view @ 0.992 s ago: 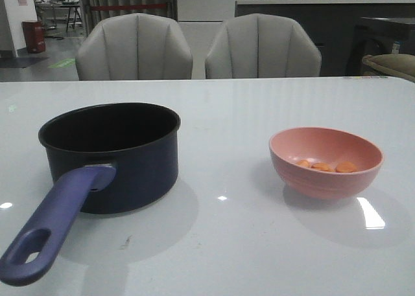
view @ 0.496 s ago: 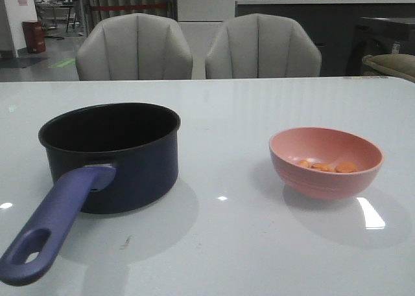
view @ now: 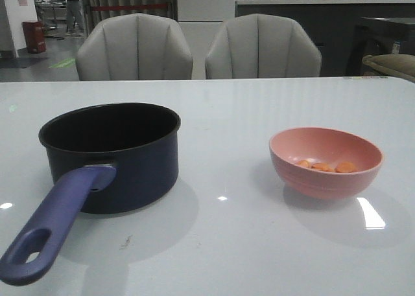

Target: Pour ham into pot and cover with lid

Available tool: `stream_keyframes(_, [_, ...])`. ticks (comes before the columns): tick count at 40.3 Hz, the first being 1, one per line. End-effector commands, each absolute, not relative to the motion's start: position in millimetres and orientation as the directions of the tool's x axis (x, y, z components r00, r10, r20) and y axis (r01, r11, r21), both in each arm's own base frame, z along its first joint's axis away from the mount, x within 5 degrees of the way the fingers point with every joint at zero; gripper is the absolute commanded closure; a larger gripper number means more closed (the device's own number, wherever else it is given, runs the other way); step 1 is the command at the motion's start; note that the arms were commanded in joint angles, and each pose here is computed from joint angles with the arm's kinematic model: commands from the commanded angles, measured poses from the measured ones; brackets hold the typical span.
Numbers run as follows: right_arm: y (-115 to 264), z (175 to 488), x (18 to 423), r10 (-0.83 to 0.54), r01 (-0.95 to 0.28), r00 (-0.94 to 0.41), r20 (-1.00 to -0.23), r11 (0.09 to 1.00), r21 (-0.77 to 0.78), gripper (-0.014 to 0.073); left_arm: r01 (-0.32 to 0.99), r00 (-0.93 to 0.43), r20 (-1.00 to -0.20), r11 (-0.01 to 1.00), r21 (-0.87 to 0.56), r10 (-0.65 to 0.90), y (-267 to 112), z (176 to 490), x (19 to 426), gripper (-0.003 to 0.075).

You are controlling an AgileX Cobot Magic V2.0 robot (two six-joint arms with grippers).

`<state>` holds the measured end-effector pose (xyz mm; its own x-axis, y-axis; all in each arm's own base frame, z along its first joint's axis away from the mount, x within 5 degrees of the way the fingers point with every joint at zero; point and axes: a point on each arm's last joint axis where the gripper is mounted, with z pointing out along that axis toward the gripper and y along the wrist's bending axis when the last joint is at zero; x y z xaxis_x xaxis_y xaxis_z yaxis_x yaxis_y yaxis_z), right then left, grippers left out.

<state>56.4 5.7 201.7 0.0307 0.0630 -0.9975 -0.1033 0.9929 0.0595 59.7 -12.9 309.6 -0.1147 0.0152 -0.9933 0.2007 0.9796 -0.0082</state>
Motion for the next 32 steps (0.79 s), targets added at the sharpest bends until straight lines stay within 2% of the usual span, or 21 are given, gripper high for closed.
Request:
stream_keyframes(1, [5, 212, 54, 0.057, -0.103, 0.139, -0.989, 0.994, 0.043, 0.0457, 0.215, 0.029, -0.999, 0.976, -0.022, -0.029, -11, 315, 48, 0.0135])
stream_keyframes(11, [5, 212, 54, 0.057, -0.103, 0.142, -0.988, 0.994, 0.043, 0.0457, 0.218, 0.100, -0.994, 0.976, -0.022, -0.045, -10, 303, 39, 0.0135])
stream_keyframes(18, [5, 225, 51, 0.088, -0.116, 0.244, -0.966, 0.991, 0.061, 0.0457, 0.216, 0.097, -0.995, 0.976, -0.015, -0.036, -9, 303, 39, 0.0135])
stream_keyframes(21, [5, 236, 51, 0.129, -0.119, 0.186, -0.974, 0.987, 0.108, 0.0457, 0.217, 0.092, -0.995, 0.976, -0.015, -0.036, -9, 303, 39, 0.0135])
stream_keyframes(27, [6, 269, 58, 0.106, -0.105, 0.013, -0.994, 0.989, 0.104, 0.0457, 0.222, 0.096, -0.995, 0.975, -0.015, -0.037, -10, 303, 39, 0.0135])
stream_keyframes(32, [8, 279, 73, 0.087, -0.090, -0.144, -0.986, 0.991, 0.101, 0.0457, 0.222, 0.096, -0.995, 0.975, -0.015, -0.037, -10, 303, 39, 0.0135])
